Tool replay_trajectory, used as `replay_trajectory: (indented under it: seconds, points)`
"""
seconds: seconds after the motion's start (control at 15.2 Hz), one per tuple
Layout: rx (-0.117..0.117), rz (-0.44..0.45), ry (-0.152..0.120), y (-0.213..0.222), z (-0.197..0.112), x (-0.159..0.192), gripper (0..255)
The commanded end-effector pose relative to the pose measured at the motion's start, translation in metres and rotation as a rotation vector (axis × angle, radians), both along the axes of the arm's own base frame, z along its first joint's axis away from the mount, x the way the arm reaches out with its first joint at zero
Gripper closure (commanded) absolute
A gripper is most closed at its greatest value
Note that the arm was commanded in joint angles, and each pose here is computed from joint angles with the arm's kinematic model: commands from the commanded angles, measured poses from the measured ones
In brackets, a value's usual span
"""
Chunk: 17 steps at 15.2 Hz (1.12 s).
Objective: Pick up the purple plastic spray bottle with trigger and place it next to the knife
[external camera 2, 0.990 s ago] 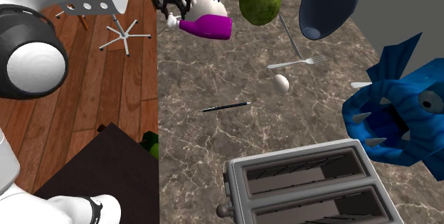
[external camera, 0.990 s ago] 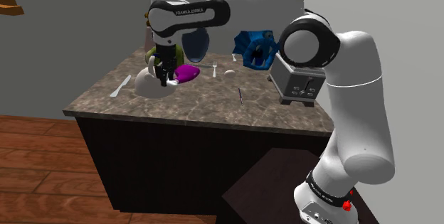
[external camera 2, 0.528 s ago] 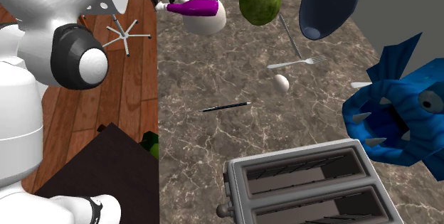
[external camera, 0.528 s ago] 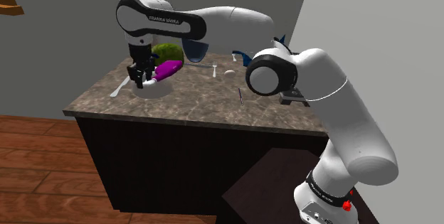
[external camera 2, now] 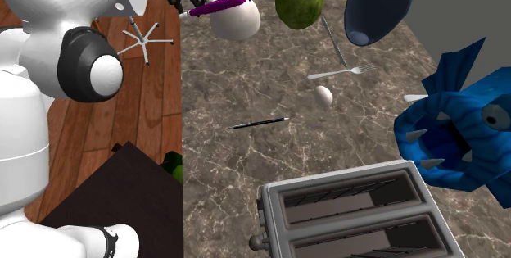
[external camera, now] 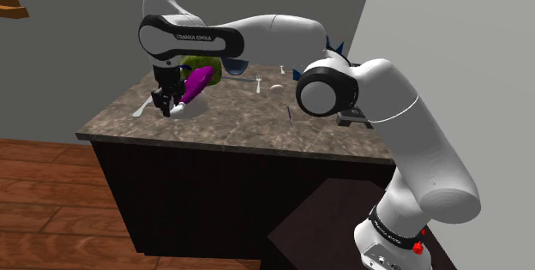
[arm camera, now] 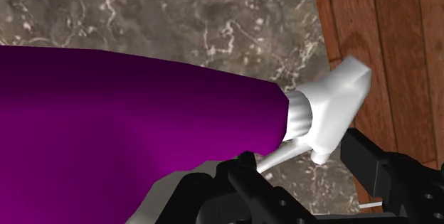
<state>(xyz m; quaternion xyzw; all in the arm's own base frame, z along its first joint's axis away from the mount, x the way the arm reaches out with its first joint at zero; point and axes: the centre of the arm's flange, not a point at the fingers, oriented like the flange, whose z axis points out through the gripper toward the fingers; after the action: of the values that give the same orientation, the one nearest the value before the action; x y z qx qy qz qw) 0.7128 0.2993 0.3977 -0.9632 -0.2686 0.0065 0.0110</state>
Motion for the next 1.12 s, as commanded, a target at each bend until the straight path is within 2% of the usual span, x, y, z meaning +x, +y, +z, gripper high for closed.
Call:
replay_trajectory:
  seconds: [0.0, 0.53, 1.06]
  points:
    - [0.001, 0.002, 0.003, 0.000, -0.013, 0.000, 255]
    - [0.001, 0.002, 0.003, 0.000, -0.055, 0.000, 255]
    - [0.001, 0.002, 0.003, 0.000, -0.055, 0.000, 255]
